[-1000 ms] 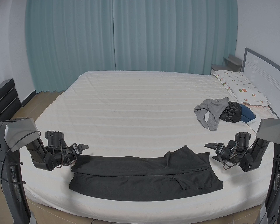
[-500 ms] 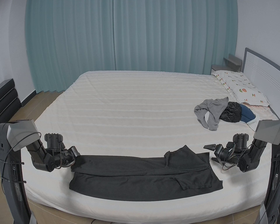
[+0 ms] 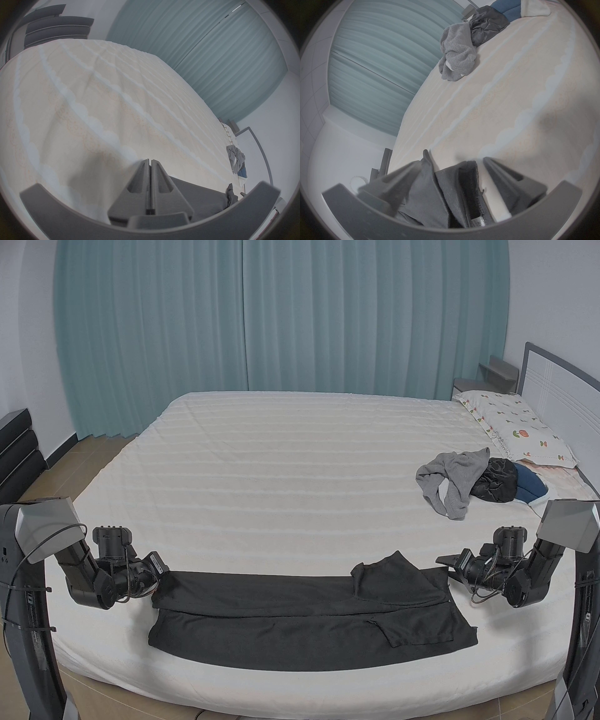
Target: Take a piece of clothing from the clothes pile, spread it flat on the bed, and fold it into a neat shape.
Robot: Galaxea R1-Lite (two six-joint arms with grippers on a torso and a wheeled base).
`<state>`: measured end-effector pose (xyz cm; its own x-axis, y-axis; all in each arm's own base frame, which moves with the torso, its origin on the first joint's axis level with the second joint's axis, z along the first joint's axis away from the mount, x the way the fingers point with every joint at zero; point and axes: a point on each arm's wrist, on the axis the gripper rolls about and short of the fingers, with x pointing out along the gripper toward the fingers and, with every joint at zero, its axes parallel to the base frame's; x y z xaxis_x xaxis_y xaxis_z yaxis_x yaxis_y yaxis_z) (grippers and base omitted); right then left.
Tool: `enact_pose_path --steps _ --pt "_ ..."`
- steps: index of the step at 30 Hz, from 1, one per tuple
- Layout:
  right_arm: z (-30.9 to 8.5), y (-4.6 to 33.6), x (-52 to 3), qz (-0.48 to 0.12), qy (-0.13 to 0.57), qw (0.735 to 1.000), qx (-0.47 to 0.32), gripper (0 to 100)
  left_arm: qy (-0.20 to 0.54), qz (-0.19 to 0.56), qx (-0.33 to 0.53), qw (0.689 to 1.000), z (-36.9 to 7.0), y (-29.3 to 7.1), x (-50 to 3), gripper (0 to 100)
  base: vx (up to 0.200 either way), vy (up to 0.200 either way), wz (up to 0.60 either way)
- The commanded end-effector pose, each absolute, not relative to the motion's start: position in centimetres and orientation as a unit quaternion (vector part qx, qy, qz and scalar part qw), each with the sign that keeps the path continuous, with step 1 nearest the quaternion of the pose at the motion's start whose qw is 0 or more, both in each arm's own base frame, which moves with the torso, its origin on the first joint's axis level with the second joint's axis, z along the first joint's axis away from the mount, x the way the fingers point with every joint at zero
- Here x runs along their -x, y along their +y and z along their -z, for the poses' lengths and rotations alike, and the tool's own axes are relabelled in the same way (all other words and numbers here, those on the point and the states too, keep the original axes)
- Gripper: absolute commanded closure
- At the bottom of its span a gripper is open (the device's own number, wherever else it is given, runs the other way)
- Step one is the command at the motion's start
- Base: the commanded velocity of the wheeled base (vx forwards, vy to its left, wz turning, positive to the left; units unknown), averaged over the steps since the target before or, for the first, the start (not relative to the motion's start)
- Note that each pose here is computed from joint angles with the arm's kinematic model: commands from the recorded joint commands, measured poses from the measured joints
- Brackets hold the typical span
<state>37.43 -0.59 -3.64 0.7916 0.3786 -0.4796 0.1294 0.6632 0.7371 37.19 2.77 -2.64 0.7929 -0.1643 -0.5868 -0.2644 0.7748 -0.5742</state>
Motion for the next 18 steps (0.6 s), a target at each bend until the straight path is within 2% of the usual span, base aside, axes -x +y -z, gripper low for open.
enact_pose_path --steps 1,18 --pt "4.02 -0.58 -37.53 -0.071 0.317 0.855 -0.404 100 0.322 -0.029 0.335 0.885 2.84 2.78 -37.12 100 0.0 0.0 0.0" --pt "3.41 -1.54 -37.75 -0.06 0.296 0.862 -0.406 100 0.323 -0.03 0.334 0.885 2.88 2.78 -37.06 100 0.0 0.0 0.0"
